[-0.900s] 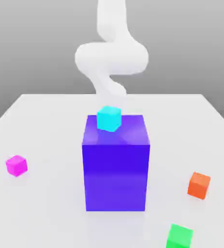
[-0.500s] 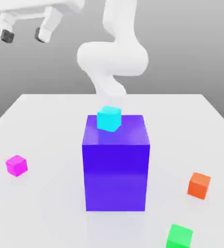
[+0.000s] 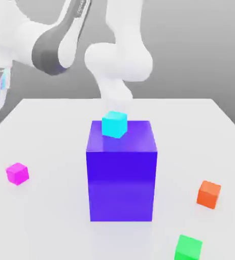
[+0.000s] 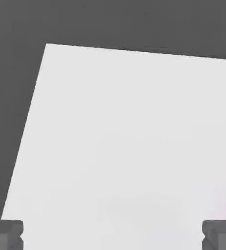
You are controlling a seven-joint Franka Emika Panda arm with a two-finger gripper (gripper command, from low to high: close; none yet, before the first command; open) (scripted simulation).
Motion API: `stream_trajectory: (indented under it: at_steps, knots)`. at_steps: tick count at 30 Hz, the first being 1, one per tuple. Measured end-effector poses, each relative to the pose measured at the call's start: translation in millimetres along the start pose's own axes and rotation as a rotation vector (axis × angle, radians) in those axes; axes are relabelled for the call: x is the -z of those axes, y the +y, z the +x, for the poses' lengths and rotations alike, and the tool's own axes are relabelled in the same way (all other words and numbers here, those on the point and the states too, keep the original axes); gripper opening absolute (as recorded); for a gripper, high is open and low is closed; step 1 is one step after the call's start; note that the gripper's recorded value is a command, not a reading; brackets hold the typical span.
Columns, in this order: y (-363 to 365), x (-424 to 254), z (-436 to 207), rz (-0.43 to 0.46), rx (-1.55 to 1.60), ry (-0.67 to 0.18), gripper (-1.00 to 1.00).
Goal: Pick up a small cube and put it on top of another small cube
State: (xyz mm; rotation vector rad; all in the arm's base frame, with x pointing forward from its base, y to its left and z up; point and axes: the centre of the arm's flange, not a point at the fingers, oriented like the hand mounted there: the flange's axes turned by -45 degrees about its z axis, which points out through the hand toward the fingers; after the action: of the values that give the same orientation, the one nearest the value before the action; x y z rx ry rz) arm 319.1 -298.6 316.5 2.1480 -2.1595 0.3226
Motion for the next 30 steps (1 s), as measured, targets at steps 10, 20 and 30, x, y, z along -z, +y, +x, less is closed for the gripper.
stream_trajectory:
  at_steps: [10,20,30]
  knots:
    - [120.1,-104.0,7.4,-0.137,-0.533,-0.149,0.00]
    - [135.2,-176.9,-12.1,-0.150,-0.590,-0.171,-1.00]
    - [131.5,-159.1,-6.8,-0.144,-0.593,-0.170,-1.00]
